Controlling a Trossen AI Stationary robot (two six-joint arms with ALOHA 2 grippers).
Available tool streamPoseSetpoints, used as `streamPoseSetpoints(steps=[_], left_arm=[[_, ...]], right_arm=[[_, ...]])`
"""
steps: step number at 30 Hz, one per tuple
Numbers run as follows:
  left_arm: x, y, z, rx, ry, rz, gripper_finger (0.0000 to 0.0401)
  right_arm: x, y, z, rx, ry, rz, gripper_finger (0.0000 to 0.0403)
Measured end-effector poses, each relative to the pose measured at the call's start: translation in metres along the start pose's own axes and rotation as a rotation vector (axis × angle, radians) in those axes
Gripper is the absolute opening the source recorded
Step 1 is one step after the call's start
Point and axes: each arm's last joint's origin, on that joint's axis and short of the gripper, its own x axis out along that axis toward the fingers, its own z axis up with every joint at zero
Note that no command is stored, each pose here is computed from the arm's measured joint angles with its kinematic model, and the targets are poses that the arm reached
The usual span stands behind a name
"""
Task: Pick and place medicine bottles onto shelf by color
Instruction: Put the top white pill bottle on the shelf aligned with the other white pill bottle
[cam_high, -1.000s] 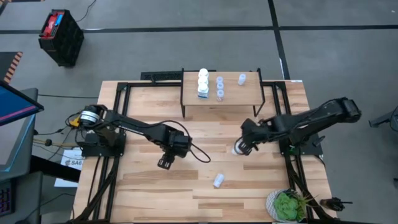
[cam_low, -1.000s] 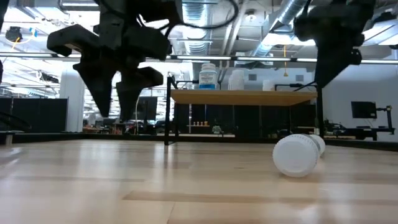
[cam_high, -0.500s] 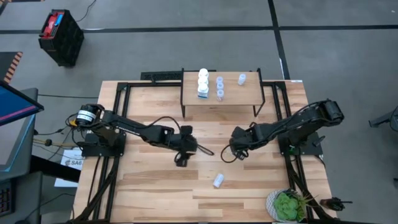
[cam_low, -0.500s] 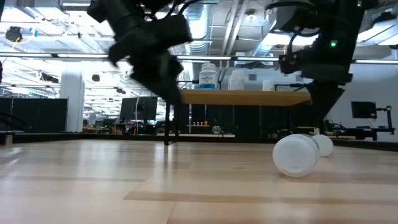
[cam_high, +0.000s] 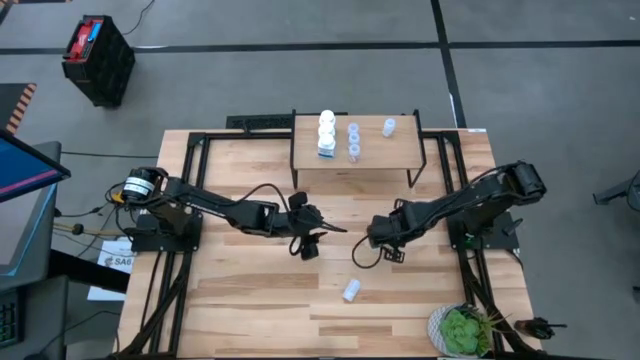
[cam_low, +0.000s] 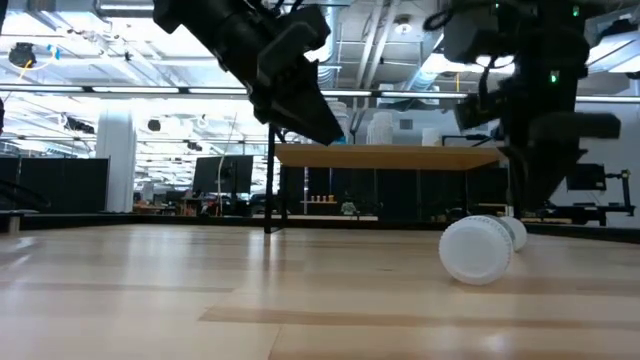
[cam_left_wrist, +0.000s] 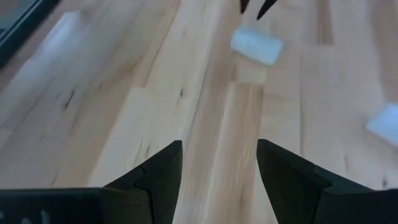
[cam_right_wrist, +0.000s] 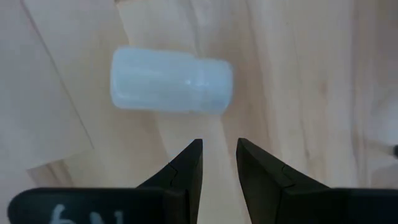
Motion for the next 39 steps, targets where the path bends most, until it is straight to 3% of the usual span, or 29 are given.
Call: streamPoseSetpoints(steps=[5, 12, 17, 21, 26, 33, 39], left_arm=[[0.000, 0.001, -0.006, 0.028, 0.053, 0.017, 0.0194], [0.000, 0.004, -0.007, 0.044, 0.059, 0.086, 0.0194], [0.000, 0.005, -0.006, 0.073, 0.055, 0.096, 0.0194], [0.000, 0.005, -0.006, 0.071, 0.052, 0.098, 0.0194], [0.000, 0.005, -0.006, 0.072, 0.058, 0.096, 0.0194], [0.000, 0.005, -0.006, 0.071, 0.056, 0.094, 0.0194], [0.000, 0.005, -0.005, 0.068, 0.049, 0.093, 0.0194]], right_arm=[[0.019, 0.019, 0.002, -0.036, 0.046, 0.042, 0.0120], [0.028, 0.041, 0.013, -0.046, -0.019, 0.120, 0.0120], [0.016, 0.050, 0.037, -0.016, -0.216, 0.180, 0.0120], [0.007, 0.049, 0.047, -0.068, -0.306, 0.217, 0.0120], [-0.012, 0.044, 0.045, -0.077, -0.276, 0.162, 0.0120], [-0.001, 0.042, 0.034, -0.025, -0.148, 0.091, 0.0120], [0.009, 0.044, 0.029, -0.017, -0.126, 0.073, 0.0120]])
